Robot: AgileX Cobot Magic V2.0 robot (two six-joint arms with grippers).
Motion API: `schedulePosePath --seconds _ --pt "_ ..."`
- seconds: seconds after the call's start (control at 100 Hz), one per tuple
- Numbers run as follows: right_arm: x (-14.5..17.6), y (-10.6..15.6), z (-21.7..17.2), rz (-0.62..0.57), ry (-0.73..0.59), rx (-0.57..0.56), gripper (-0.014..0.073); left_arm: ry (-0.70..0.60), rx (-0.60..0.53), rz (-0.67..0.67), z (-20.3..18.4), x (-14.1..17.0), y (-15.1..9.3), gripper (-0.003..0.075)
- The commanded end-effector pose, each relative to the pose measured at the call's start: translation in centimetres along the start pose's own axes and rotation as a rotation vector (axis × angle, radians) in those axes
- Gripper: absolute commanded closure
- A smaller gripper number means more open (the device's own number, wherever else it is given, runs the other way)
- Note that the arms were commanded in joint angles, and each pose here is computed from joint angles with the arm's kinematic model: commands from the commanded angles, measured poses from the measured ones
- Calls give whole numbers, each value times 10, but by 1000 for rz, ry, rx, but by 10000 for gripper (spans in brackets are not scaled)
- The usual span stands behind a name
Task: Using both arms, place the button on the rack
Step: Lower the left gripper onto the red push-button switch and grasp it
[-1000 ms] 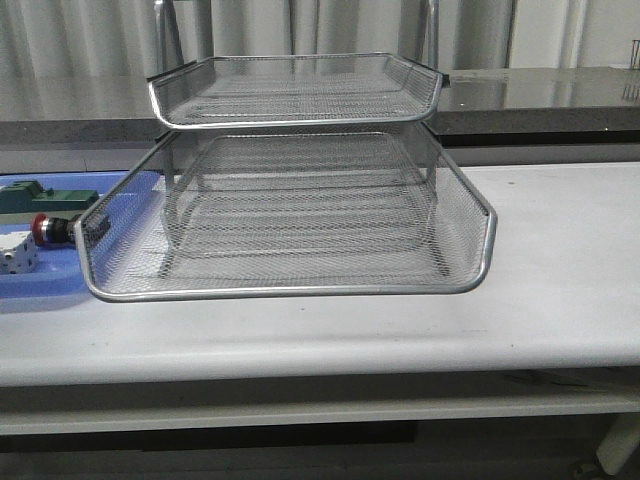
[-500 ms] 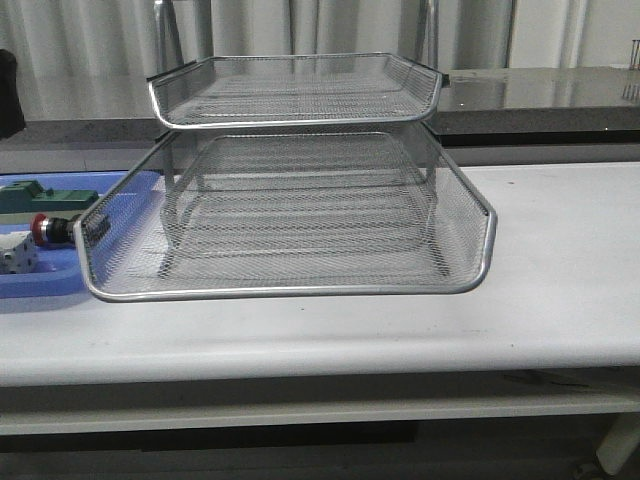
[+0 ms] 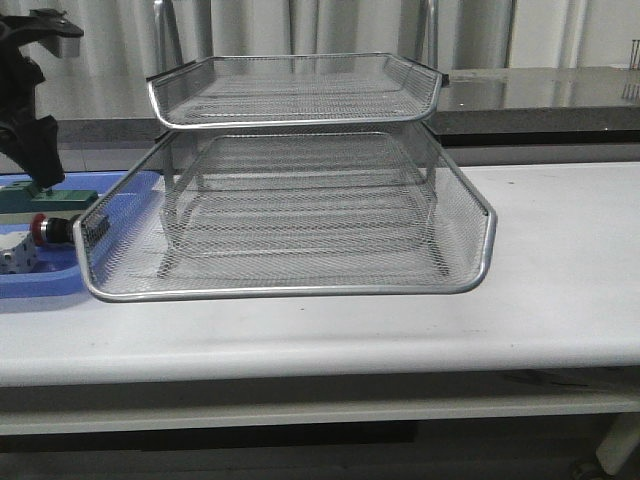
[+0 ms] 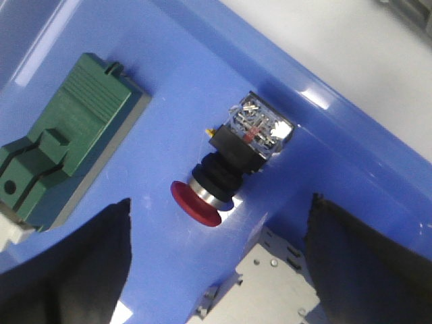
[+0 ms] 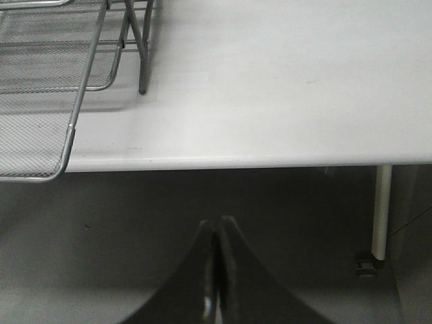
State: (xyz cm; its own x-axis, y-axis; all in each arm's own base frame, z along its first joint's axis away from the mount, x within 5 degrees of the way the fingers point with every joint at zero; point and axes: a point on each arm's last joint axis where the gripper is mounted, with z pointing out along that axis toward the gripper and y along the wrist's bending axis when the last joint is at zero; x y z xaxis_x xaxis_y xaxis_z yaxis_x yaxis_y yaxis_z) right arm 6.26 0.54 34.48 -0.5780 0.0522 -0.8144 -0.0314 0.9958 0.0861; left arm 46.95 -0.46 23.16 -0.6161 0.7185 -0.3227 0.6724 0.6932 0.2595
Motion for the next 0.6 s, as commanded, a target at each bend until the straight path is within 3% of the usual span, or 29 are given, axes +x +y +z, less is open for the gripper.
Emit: schedulePosePath --seconds 0.0,0.59 --pt "-13 0 -6 -10 -89 6 664 -90 -65 11 -26 -15 7 202" --pt "-13 0 -6 -10 -89 6 664 -58 -20 70 29 -32 -2 202"
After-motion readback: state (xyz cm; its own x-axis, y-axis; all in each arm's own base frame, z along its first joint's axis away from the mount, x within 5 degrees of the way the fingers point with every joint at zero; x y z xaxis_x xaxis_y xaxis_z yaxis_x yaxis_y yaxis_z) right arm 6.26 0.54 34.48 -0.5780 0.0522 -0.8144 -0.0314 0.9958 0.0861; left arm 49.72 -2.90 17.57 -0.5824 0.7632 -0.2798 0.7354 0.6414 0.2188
